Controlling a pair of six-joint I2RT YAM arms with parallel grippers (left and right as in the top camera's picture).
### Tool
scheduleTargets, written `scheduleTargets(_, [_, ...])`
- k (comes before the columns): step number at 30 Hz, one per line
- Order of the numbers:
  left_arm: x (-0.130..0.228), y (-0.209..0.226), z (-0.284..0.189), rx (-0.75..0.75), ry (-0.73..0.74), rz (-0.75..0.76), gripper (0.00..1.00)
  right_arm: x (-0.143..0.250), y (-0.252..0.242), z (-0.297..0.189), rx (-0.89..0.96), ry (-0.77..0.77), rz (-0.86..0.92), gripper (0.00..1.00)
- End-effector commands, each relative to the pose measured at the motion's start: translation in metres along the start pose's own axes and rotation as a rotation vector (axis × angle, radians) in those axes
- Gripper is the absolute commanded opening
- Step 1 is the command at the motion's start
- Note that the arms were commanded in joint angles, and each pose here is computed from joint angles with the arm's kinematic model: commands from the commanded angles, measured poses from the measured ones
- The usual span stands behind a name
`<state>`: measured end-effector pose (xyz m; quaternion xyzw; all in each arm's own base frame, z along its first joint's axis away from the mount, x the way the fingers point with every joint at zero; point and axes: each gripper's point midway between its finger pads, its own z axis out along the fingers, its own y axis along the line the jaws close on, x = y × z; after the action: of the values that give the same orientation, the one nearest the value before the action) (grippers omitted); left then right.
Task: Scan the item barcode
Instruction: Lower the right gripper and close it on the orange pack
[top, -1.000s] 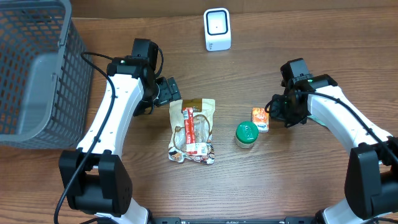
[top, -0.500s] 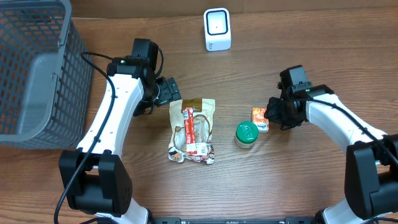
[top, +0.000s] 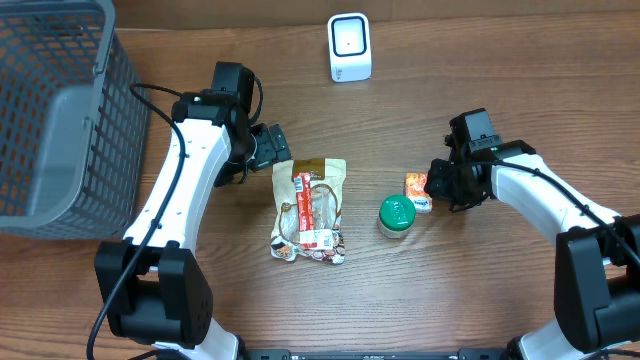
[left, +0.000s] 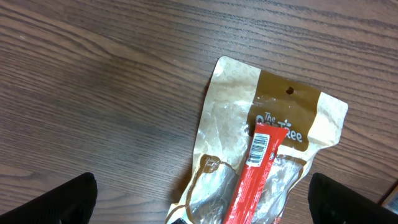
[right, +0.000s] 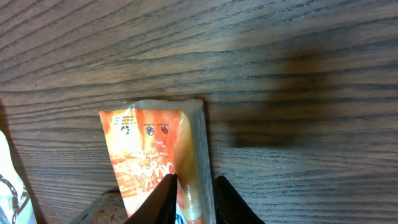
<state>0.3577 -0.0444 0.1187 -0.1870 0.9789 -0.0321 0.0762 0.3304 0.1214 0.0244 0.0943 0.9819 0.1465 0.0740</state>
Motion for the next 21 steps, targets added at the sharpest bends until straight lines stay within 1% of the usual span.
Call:
scheduleTargets(1, [-0.006, -0.005, -0.013, 0.025, -0.037, -0.003, 0.99, -0.001, 0.003, -0.005, -0.017, -0.013, -0.009, 0.22])
scheduleTargets(13, [-0.006, -0.005, -0.013, 0.025, -0.037, -0.003, 1.00, 0.005, 0.012, -0.002, -0.023, -0.006, -0.038, 0.22])
scheduleTargets(18, [-0.006, -0.005, -0.013, 0.025, -0.037, -0.003, 1.00, 0.006, 0.004, 0.002, 0.017, -0.020, -0.033, 0.22])
scheduleTargets(21, [-0.006, -0.005, -0.013, 0.025, -0.037, -0.003, 1.00, 0.008, 0.002, 0.007, 0.009, -0.027, -0.036, 0.22])
